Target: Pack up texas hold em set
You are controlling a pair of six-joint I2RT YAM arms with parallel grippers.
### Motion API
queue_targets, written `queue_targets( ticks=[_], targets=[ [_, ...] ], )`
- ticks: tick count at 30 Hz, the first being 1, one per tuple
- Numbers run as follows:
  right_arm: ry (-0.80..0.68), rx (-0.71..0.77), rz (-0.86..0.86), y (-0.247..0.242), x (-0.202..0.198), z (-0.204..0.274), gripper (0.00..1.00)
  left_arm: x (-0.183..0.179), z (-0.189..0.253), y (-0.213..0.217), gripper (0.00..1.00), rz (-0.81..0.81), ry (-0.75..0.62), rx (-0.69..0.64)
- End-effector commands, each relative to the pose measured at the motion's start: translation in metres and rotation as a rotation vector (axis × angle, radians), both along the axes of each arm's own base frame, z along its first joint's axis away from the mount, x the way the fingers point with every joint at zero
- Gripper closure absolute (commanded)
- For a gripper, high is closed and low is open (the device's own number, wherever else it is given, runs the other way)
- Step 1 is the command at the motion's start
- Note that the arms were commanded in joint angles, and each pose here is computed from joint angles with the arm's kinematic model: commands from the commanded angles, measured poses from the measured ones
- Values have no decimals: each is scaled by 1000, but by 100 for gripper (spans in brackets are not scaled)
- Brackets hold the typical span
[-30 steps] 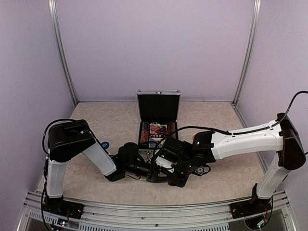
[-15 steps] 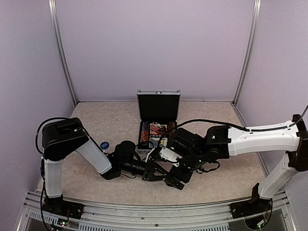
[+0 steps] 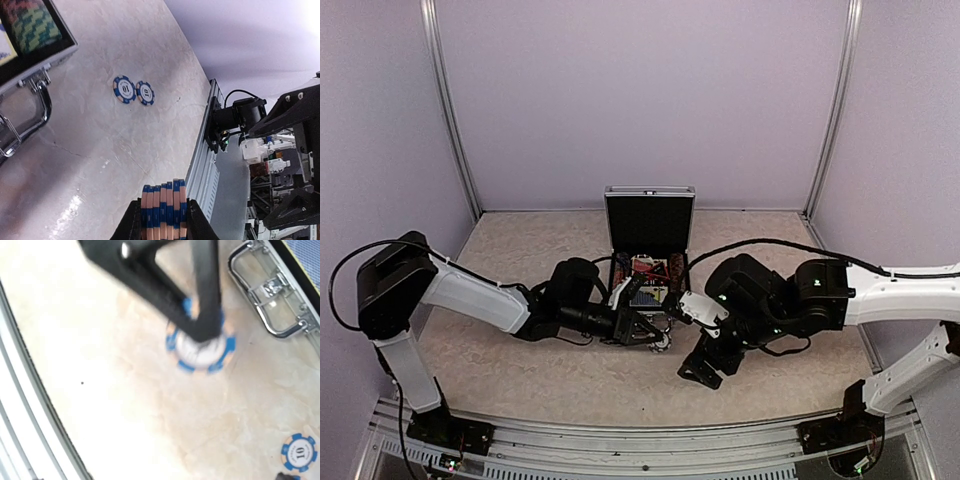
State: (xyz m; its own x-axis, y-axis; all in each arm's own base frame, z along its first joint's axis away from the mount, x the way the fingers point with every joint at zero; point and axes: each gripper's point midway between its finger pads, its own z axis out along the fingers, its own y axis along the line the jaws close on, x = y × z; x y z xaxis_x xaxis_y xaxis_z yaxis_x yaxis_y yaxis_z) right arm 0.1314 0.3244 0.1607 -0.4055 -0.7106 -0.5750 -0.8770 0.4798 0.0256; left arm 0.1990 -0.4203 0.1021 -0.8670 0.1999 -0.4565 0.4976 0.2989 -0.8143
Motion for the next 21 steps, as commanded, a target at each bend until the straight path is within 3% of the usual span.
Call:
queue_targets(
  ticks=[1,10,21],
  targets=[
    [-28,8,-44,-8,7,-3,0,24,15,17,100,14,-183,133],
    [-108,-11,-107,-17,28,-6,0,63,38,49,100,38,-424,380],
    [-132,45,-88,-21,26,-4,0,84,52,61,100,-142,-743,573]
  ],
)
